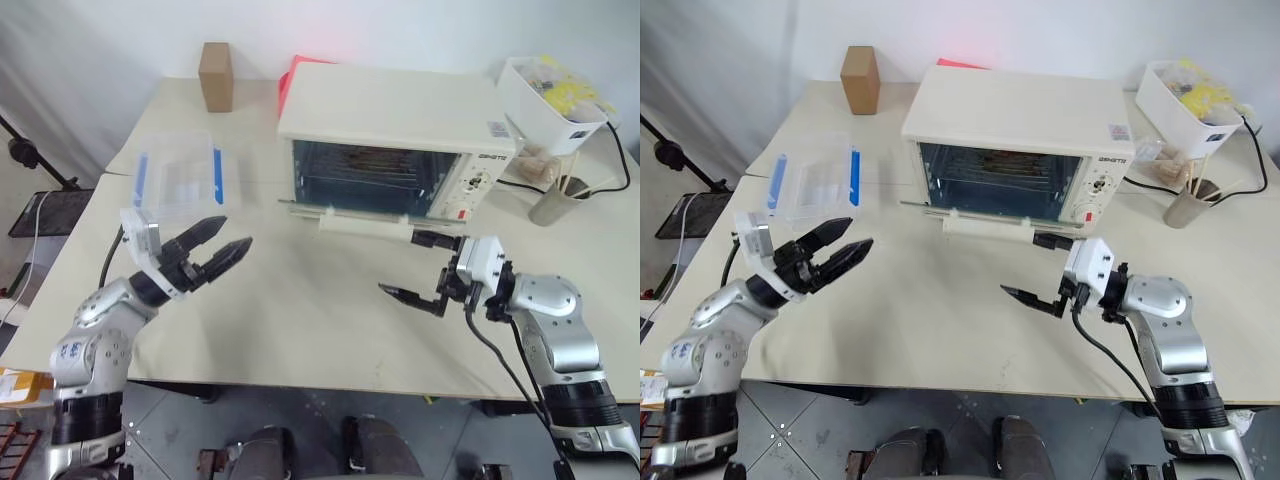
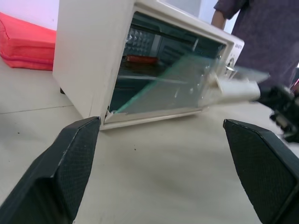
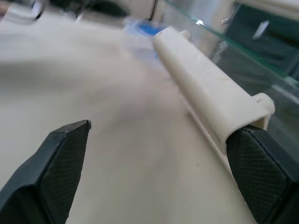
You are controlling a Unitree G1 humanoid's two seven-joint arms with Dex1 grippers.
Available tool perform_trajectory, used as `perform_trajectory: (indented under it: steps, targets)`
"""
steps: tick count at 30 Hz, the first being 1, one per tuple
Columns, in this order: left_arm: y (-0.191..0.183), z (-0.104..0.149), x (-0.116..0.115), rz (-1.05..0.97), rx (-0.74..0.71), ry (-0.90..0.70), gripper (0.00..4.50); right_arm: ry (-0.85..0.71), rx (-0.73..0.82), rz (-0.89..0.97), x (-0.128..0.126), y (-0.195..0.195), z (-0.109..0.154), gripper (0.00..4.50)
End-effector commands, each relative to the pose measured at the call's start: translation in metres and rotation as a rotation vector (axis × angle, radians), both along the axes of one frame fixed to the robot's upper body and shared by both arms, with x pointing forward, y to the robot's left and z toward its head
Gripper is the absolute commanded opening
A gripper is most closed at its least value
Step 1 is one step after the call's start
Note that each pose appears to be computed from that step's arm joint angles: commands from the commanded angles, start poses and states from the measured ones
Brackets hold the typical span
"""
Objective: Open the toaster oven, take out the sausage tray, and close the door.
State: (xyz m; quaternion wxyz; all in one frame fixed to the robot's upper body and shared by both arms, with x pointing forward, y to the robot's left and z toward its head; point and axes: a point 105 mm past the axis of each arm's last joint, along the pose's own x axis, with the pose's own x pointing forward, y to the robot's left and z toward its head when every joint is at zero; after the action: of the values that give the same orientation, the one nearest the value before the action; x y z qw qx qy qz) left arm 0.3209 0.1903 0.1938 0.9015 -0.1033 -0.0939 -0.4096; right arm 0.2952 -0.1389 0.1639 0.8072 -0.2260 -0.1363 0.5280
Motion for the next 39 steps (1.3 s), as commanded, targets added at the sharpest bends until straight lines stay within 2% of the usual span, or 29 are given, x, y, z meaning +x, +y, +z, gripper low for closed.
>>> perform_trajectory:
  steps: [1,7,11,12,18,20,24,27,30,32,34,36,38,39]
  targets:
    - [-0.013,0.018,0.022,-0.006,0.012,-0.072,3.29,-0.078,-0.039,0.056,-0.008,0.007,0.001,4.5]
    - [-0.042,0.032,0.054,-0.04,-0.014,-0.113,1.49,-0.108,-0.052,0.056,-0.006,0.007,0.0,4.5]
    - [-0.075,0.028,0.068,-0.09,0.041,-0.126,0.16,-0.116,-0.056,0.05,-0.004,0.006,0.0,4.5]
    - [-0.078,0.027,0.069,-0.096,0.048,-0.129,0.03,-0.117,-0.056,0.049,-0.004,0.006,0.0,4.5]
    - [-0.092,0.007,0.07,-0.182,0.147,-0.113,0.03,-0.099,-0.032,-0.044,-0.009,-0.008,-0.006,4.5]
    - [-0.091,-0.004,0.067,-0.213,0.184,-0.092,0.03,-0.064,0.015,-0.127,-0.02,-0.023,-0.011,4.5]
    - [-0.086,-0.023,0.057,-0.267,0.267,-0.075,0.03,0.024,-0.035,-0.252,-0.05,-0.054,-0.037,4.5]
    - [-0.086,-0.037,0.049,-0.305,0.346,-0.074,0.03,0.064,-0.044,-0.398,-0.055,-0.085,-0.045,4.5]
    - [-0.088,-0.045,0.045,-0.319,0.369,-0.067,0.03,0.031,-0.047,-0.486,-0.048,-0.101,-0.035,4.5]
    - [-0.09,-0.052,0.041,-0.321,0.379,-0.059,0.03,-0.023,-0.027,-0.529,-0.034,-0.103,-0.014,4.5]
    - [-0.09,-0.056,0.04,-0.313,0.379,-0.054,0.03,-0.042,-0.026,-0.522,-0.026,-0.098,-0.003,4.5]
    - [-0.088,-0.059,0.036,-0.309,0.379,-0.053,0.03,-0.057,-0.051,-0.485,-0.017,-0.081,0.003,4.5]
    - [-0.084,-0.059,0.032,-0.295,0.346,-0.04,0.41,-0.042,-0.035,-0.361,-0.01,-0.048,0.013,4.5]
    - [-0.081,-0.055,0.028,-0.291,0.306,-0.035,0.56,-0.081,-0.093,-0.346,-0.001,-0.034,0.014,4.5]
